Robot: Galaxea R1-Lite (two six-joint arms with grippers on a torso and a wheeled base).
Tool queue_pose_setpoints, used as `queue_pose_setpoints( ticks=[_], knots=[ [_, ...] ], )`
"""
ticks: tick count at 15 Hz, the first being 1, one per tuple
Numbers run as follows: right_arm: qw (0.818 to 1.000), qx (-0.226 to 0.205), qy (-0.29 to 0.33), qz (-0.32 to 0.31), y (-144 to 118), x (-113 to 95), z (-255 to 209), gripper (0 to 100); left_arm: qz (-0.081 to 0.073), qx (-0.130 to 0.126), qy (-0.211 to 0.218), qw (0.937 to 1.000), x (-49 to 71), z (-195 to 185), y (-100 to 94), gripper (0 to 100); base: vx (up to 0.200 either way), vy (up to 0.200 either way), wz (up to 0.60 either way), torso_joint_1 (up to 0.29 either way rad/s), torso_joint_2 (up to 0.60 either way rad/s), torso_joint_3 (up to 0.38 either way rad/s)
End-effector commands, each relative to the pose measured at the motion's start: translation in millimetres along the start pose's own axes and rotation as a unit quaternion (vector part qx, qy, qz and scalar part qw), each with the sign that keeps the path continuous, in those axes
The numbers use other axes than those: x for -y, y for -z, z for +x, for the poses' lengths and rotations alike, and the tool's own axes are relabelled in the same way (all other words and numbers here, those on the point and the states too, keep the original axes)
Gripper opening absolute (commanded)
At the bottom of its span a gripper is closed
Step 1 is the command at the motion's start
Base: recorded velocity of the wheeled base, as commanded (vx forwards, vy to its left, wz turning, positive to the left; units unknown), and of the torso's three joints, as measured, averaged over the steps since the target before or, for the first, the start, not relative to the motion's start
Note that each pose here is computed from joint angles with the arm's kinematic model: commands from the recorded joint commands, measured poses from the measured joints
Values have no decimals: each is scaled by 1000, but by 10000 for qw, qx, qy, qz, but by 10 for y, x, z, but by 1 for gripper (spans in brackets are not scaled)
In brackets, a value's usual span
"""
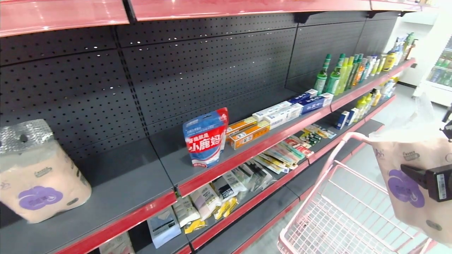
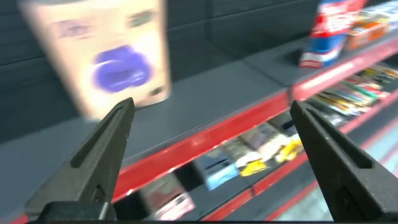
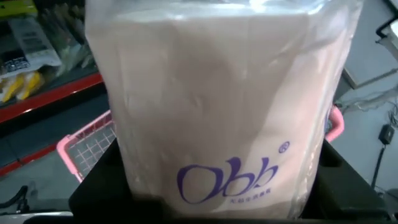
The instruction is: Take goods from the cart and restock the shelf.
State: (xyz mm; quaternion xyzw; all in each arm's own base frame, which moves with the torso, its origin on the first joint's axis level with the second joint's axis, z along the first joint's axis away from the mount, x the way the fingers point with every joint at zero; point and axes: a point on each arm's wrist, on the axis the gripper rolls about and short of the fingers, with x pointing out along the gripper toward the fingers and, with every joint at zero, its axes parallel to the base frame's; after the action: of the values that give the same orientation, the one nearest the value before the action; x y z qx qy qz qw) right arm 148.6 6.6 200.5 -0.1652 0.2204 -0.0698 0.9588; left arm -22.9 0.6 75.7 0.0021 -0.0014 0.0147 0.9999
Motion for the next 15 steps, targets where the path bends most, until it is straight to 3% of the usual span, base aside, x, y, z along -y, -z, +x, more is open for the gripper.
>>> queue_pose_setpoints(
  ticks=[1, 11, 15],
  knots=[
    [10000, 52, -14, -50, 48, 3, -63, 0, 2, 1, -7, 10000, 0, 1, -1, 100, 0, 0, 600, 7, 2, -2],
    [9994, 317, 32, -111, 221, 25, -302, 0, 2, 2, 1, 10000, 0, 1, -1, 100, 0, 0, 600, 3, -1, 5],
    [9982, 450, 383, 59, 425, 92, -505, 0, 2, 2, 1, 10000, 0, 1, -1, 100, 0, 0, 0, 0, 0, 0]
  ],
)
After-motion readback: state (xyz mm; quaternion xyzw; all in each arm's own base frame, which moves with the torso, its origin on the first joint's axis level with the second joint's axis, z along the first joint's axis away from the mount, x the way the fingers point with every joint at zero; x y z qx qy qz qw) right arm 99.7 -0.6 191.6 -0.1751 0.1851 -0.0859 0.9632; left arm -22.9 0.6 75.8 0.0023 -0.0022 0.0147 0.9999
